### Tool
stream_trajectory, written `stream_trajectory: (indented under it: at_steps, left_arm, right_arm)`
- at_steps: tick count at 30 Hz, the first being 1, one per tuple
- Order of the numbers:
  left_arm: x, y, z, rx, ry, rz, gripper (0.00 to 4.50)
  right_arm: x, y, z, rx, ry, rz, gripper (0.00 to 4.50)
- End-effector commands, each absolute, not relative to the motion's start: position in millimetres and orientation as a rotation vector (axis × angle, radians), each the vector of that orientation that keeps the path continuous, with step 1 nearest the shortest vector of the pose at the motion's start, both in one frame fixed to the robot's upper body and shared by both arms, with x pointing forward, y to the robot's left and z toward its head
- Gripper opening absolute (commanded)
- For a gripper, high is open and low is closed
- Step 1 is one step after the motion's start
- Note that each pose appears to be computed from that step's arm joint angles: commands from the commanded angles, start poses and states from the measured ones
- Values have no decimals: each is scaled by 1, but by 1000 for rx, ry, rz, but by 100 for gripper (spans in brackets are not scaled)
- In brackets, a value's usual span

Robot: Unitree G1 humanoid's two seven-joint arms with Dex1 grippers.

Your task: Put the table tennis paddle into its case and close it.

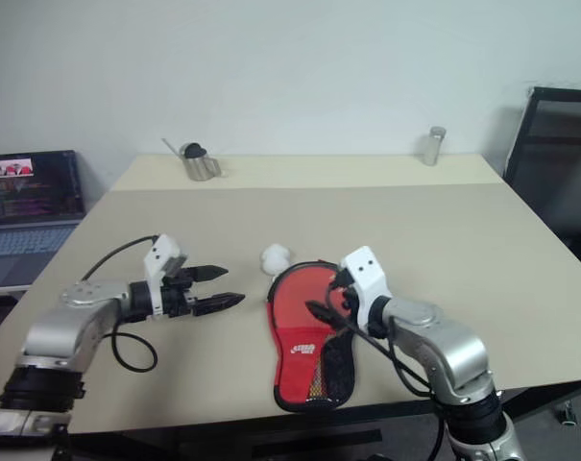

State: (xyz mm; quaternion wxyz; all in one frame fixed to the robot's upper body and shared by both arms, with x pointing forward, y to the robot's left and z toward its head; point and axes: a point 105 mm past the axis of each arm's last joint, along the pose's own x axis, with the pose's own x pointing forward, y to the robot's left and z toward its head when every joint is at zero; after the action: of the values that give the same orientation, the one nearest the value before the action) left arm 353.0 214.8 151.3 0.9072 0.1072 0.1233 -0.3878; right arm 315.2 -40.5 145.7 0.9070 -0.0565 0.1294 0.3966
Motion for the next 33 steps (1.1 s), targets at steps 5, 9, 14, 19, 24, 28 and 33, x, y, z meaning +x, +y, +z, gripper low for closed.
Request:
stream_trajectory:
  at_steps: [5, 9, 14, 19, 24, 28, 33]
  left_arm:
    - [382, 225, 177, 222, 172, -630, 450]
    - [399, 213, 183, 211, 163, -615, 450]
    - [422, 186, 191, 179, 175, -667, 450]
    - [443, 163, 186, 172, 222, -690, 450]
    - [454, 154, 170, 198, 281, -671, 450]
    - [454, 148, 154, 215, 343, -671, 450]
    - [453, 140, 140, 212, 382, -681, 450]
  right_arm:
    - [314, -30, 145, -116, 228, 863, 447]
    - [312, -26, 142, -122, 246, 897, 447]
    - [311, -21, 138, -134, 251, 910, 447]
    - [310, -17, 137, -128, 252, 912, 447]
    - [311, -16, 137, -125, 251, 905, 447]
    - [311, -17, 136, -119, 248, 888, 447]
    - [311, -17, 136, -112, 249, 878, 447]
